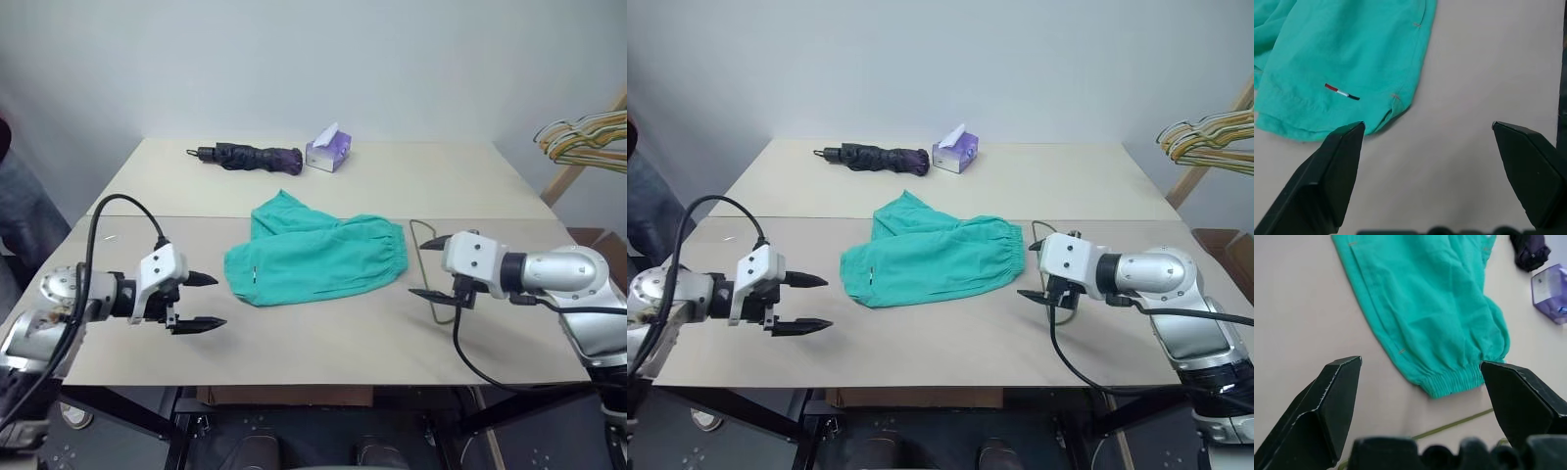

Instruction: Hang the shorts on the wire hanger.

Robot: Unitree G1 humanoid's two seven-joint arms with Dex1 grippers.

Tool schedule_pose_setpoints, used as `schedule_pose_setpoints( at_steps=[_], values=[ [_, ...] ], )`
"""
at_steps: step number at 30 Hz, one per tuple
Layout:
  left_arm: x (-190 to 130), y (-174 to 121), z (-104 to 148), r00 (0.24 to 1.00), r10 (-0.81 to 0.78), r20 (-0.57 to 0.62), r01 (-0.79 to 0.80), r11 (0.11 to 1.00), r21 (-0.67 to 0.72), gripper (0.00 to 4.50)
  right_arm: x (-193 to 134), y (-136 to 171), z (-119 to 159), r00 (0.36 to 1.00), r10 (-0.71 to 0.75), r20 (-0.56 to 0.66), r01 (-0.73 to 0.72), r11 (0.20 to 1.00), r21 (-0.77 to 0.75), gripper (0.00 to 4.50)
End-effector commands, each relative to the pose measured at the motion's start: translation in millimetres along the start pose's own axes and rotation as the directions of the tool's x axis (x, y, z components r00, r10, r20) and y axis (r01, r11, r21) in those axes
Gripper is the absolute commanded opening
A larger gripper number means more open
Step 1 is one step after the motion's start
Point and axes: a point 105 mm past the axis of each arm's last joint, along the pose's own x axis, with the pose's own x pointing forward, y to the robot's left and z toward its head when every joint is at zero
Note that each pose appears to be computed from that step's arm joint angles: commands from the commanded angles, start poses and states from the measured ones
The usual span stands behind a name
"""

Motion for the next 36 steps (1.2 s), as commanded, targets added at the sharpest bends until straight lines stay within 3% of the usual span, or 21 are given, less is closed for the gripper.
schedule_pose_setpoints(
  at_steps=[1,15,19,30,36],
  values=[
    [9,11,5,1.000,-0.011,0.025,0.010,0.999,0.034,4.50,-5,-8,11,0.997,-0.066,0.028,0.066,0.998,-0.004,4.48],
    [52,36,-17,1.000,-0.024,-0.017,0.026,0.996,0.087,4.50,-5,0,13,0.994,-0.109,0.013,0.109,0.994,0.026,4.48],
    [56,38,-27,0.998,-0.013,-0.069,0.022,0.992,0.126,3.65,-5,0,14,0.993,-0.114,0.009,0.114,0.993,0.026,4.50],
    [51,42,-22,0.998,0.009,-0.057,0.001,0.987,0.163,0.12,2,-2,16,0.994,-0.109,0.006,0.109,0.994,0.005,4.50],
    [39,42,-16,0.998,-0.001,-0.061,0.012,0.984,0.180,0.02,22,-4,10,0.994,-0.108,-0.016,0.106,0.992,-0.065,4.50]
  ],
)
